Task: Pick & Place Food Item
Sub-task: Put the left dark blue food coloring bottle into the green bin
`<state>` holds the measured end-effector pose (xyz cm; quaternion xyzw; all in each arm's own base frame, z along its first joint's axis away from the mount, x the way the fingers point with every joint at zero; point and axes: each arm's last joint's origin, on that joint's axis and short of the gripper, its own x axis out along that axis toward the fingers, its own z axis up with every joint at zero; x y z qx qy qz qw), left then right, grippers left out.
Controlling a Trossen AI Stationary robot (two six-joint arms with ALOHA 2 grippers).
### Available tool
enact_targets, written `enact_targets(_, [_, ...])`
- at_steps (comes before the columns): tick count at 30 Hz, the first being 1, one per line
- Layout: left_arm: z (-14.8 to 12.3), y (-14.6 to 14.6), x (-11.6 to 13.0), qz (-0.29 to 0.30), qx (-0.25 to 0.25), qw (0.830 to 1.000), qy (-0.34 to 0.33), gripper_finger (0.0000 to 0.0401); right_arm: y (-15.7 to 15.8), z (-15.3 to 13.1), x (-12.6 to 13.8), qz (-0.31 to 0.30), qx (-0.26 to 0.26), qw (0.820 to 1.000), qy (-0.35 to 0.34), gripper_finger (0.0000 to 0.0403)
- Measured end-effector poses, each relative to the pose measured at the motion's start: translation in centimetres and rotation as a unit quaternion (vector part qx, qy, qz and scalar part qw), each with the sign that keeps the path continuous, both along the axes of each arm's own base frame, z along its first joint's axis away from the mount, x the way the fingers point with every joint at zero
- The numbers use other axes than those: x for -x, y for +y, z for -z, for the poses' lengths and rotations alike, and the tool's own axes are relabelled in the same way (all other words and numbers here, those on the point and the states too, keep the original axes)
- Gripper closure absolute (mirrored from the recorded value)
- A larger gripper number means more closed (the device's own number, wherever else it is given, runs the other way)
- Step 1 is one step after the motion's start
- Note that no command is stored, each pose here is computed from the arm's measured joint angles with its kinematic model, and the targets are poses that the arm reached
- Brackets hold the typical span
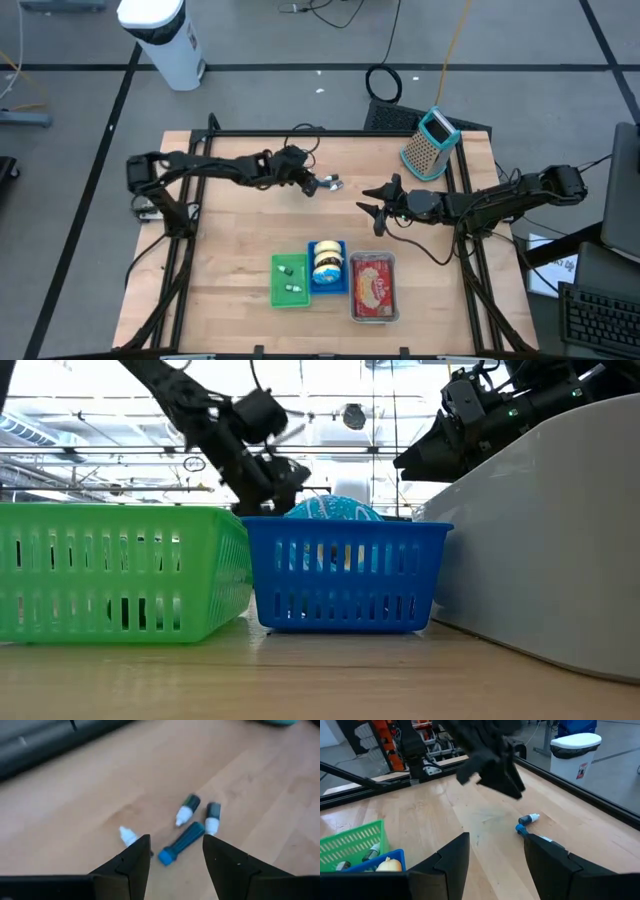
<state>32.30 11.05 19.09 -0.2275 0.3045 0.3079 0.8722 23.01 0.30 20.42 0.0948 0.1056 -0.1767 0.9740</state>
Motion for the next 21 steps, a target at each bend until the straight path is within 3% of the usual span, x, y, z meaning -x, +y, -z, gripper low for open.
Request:
enact_targets(4, [1.6, 1.1, -0.9, -0.021, 0.049, 0.998, 0.032, 0.0217, 0.0, 0.0, 0.0, 0.0, 0.002, 1.0, 0.001, 0.0222])
enact_targets(13, [3.6, 3.0, -3.5, -0.059, 0.053, 0.992, 0.102, 0.0217, 0.0, 0.0, 0.0, 0.0, 0.002, 1.0, 0.002, 0.0222])
enact_targets(21, [4.6, 3.1, -3.3, -0.101, 0.06, 0.983, 0.138, 0.0217, 0.0, 0.1, 0.0, 0.0, 0.002, 1.0, 0.005, 0.0222])
